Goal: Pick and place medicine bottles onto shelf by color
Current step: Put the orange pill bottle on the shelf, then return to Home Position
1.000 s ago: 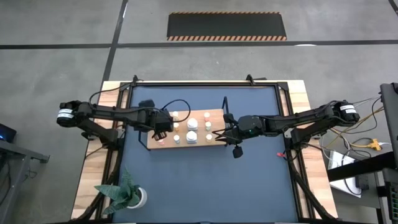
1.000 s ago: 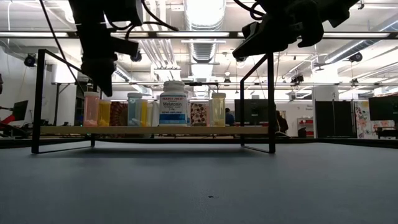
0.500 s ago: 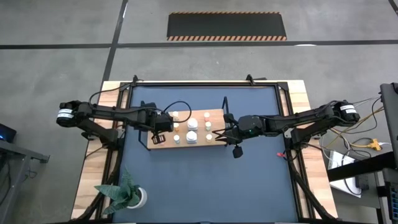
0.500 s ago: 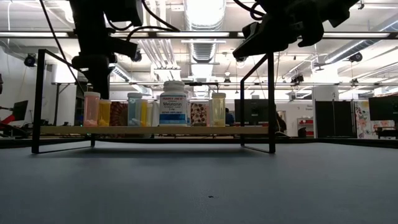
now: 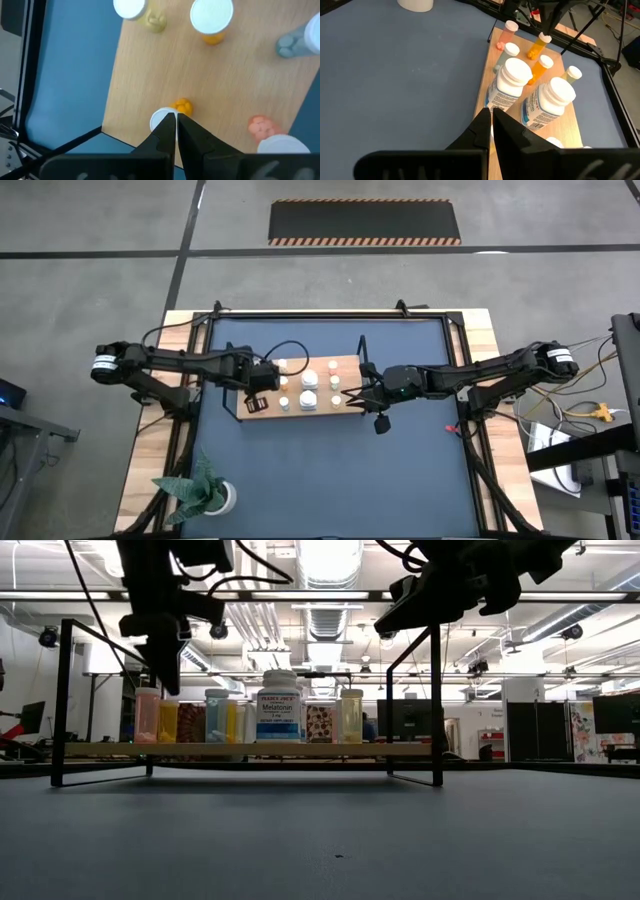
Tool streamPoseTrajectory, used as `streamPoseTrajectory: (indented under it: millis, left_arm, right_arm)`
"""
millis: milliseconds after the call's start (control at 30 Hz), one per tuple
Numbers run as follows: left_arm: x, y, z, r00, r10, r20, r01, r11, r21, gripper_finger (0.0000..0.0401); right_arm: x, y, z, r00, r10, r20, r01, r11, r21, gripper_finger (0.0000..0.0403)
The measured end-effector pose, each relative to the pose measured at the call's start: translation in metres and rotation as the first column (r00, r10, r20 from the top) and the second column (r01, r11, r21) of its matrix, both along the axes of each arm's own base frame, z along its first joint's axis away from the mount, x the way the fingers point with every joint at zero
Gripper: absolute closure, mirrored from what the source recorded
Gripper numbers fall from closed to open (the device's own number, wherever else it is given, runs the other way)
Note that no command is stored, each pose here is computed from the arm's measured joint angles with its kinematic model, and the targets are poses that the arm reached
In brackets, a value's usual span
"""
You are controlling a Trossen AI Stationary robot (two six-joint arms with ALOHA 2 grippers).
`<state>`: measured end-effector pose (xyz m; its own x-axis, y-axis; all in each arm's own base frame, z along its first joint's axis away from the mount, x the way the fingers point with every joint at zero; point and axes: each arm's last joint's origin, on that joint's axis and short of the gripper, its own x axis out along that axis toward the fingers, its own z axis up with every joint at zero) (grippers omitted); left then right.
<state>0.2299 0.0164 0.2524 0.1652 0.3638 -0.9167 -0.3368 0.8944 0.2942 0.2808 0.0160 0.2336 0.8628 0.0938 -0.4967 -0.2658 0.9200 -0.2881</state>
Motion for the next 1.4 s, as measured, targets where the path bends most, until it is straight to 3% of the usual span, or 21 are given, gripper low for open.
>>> streamPoseTrajectory:
  millis: [400, 500, 600, 700, 900, 967, 1200, 1267, 1400]
  left_arm:
    - [0.0, 0.001, 0.003, 1.0, 0.006, -0.002, -0.006, 0.999, 0.054, 0.0401]
    - [0.004, -0.005, 0.02, 0.997, -0.024, 0.067, 0.021, 0.998, 0.054, 0.0401]
    - [0.005, -0.019, 0.044, 0.974, -0.131, 0.182, 0.118, 0.99, 0.082, 0.0401]
    - [0.003, -0.041, 0.065, 0.884, -0.303, 0.356, 0.267, 0.952, 0.147, 0.0401]
    - [-0.032, -0.08, 0.079, 0.592, -0.549, 0.59, 0.462, 0.831, 0.309, 0.0401]
    - [-0.046, -0.084, 0.076, 0.515, -0.566, 0.643, 0.471, 0.814, 0.339, 0.0401]
    - [-0.084, -0.071, 0.045, 0.332, -0.605, 0.724, 0.421, 0.782, 0.461, 0.0401]
    - [-0.093, -0.067, 0.036, 0.287, -0.629, 0.723, 0.401, 0.764, 0.506, 0.0401]
    - [-0.109, -0.059, 0.021, 0.216, -0.627, 0.749, 0.356, 0.765, 0.537, 0.0401]
  right_arm:
    - [0.0, 0.0, 0.0, 1.0, 0.005, 0.0, -0.005, 1.0, -0.008, 0.0394]
    - [0.0, 0.0, 0.0, 1.0, 0.016, 0.002, -0.016, 1.0, -0.024, 0.0394]
    - [-0.001, 0.0, 0.001, 1.0, 0.027, 0.009, -0.027, 0.999, -0.042, 0.0394]
    - [-0.008, 0.0, 0.002, 0.999, 0.035, 0.029, -0.033, 0.998, -0.053, 0.0394]
    - [-0.037, -0.006, 0.001, 0.992, 0.026, 0.121, -0.019, 0.998, -0.056, 0.0394]
    - [-0.05, -0.012, -0.001, 0.987, -0.011, 0.163, 0.016, 1.0, -0.027, 0.0394]
    - [-0.092, -0.028, -0.02, 0.95, -0.127, 0.285, 0.119, 0.992, 0.044, 0.0394]
    - [-0.103, -0.03, -0.024, 0.938, -0.128, 0.321, 0.112, 0.991, 0.067, 0.0394]
    - [-0.123, -0.029, -0.03, 0.909, -0.103, 0.404, 0.061, 0.991, 0.118, 0.0394]
